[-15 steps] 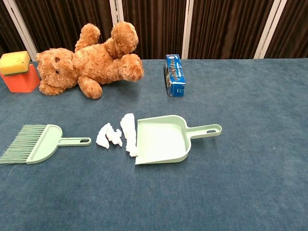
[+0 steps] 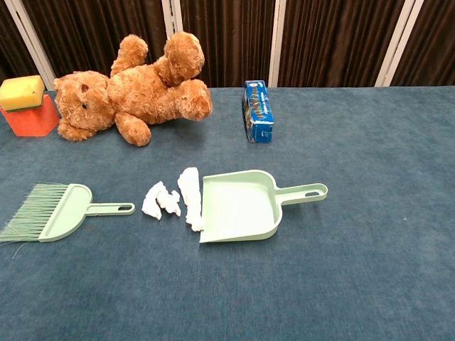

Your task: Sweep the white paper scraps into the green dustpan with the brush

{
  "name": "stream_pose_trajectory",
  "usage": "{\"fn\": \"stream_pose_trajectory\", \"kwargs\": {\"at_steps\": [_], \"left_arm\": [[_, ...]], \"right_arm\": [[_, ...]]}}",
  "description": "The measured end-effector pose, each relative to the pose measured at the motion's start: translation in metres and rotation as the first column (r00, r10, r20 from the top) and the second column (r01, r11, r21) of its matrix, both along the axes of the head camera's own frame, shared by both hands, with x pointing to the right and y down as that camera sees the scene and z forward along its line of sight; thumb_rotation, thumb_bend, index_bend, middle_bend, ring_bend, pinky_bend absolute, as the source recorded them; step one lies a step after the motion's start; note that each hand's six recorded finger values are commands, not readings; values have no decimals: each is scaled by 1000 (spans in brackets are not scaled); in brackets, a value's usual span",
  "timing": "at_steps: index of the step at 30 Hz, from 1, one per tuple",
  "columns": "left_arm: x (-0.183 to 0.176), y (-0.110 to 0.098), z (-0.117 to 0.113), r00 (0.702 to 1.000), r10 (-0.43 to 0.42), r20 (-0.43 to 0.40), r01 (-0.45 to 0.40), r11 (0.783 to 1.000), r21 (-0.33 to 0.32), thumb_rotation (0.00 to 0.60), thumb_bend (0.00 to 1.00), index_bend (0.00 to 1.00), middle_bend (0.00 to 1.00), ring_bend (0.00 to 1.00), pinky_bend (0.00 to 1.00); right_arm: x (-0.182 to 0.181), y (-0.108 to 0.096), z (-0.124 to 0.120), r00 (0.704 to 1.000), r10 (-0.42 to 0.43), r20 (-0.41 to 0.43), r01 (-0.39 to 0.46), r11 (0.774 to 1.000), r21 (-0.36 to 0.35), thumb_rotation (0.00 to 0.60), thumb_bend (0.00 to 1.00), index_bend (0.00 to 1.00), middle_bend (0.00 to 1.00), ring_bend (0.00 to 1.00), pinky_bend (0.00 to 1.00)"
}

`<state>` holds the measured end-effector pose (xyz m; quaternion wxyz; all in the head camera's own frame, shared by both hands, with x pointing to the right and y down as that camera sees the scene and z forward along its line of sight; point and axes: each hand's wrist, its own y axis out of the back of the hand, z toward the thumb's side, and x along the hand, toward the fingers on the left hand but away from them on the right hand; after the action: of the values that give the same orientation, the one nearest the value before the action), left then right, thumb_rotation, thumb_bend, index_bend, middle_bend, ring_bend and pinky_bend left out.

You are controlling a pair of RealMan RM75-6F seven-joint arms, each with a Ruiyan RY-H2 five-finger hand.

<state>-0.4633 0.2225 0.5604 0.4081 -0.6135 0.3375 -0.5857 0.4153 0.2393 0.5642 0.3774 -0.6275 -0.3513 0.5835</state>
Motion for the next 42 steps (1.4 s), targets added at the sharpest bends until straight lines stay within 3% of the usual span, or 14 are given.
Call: {"fn": "stream_pose_trajectory", "kwargs": {"at_steps": [14, 24, 37, 40, 42], "left_arm": [[-1, 0, 0, 1000, -11, 2, 11, 1000, 1, 600, 0, 0, 0, 0, 0], [1, 0, -1, 1000, -3, 0, 3, 1000, 5, 600, 0, 0, 0, 0, 0], [0, 0, -2, 1000, -3, -1, 3, 1000, 10, 600, 0, 0, 0, 0, 0], [0, 0, -2, 1000, 0, 6, -1, 1000, 12, 600, 0, 0, 0, 0, 0], [0, 0, -1, 1000, 1, 10, -1, 1000, 11, 600, 0, 0, 0, 0, 0]], "right_arm": [[-1, -1, -2, 1000, 13, 29, -14, 1000, 10, 600, 401, 0, 0, 0, 1], [1, -5, -5, 999, 23, 24, -23, 999, 23, 600, 294, 0, 0, 0, 1], [-12, -7, -2, 999, -7, 31, 6, 1000, 30, 600, 287, 0, 3, 1, 15], [-19, -10, 1, 999, -19, 41, 18, 1000, 25, 600, 287, 17, 148, 115, 145], [-24, -14, 5, 999, -29, 41, 28, 999, 22, 600, 290, 124, 339, 312, 310]]}}
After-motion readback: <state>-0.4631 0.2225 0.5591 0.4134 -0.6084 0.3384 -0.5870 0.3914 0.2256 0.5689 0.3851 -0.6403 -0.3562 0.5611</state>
